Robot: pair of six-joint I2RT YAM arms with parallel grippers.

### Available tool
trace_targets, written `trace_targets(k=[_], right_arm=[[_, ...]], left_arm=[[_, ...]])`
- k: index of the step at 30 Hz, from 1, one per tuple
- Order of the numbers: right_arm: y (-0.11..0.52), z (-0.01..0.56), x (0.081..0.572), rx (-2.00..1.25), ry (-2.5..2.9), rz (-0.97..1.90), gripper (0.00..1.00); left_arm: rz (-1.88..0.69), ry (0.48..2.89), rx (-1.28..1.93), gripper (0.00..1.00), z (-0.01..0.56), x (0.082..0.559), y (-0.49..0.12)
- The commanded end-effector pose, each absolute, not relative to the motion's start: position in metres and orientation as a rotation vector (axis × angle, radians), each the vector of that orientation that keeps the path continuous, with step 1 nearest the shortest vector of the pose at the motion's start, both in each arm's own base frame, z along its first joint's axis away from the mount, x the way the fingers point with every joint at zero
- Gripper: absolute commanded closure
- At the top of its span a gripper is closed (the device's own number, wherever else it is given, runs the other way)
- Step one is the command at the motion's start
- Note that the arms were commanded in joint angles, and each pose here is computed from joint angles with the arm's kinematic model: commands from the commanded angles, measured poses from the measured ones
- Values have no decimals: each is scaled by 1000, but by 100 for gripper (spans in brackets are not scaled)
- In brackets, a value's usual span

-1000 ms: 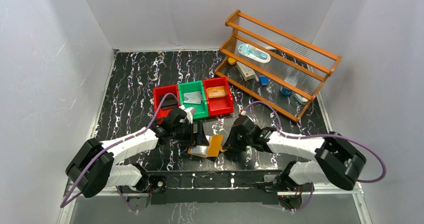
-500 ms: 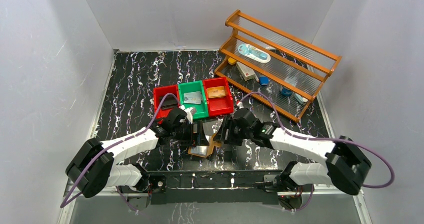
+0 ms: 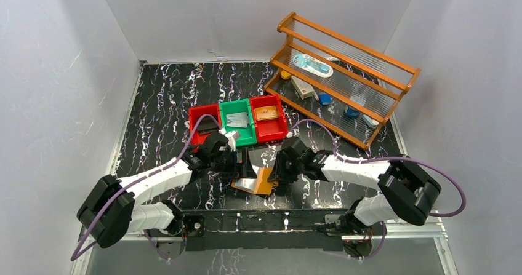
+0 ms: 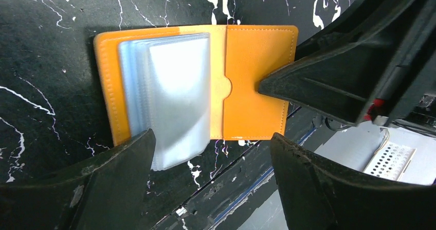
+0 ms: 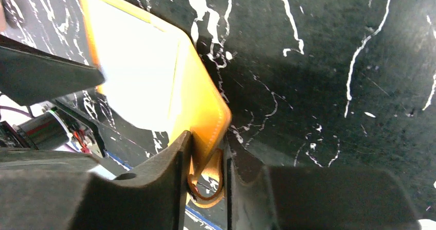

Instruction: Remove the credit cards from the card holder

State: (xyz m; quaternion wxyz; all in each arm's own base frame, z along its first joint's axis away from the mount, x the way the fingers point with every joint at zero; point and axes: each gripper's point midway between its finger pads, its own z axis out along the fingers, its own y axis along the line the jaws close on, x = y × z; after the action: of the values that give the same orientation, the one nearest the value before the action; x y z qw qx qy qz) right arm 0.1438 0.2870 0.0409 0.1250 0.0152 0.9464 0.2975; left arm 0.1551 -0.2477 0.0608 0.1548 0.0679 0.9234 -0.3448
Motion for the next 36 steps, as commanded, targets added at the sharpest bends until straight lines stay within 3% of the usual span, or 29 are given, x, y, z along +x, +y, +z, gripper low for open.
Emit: trace_targets(k=[1,6,16,26,36], right_arm=[[283,31,139,36,2739,901,73],[283,16,135,33,2782,881,80],[288,11,135,29,2797,893,80],[289,9,136,27,2805,883,80],[290,5,138,24,2817,854,80]], left_arm=[[-967,2611,196,18,71,159,-246],[-955,2624,231,18,70,159,-247],[-991,2600,260,20,81,159,-252],[-749,2561,166,14,92,177,-222],[-906,2606,290,17,89,160,-242]])
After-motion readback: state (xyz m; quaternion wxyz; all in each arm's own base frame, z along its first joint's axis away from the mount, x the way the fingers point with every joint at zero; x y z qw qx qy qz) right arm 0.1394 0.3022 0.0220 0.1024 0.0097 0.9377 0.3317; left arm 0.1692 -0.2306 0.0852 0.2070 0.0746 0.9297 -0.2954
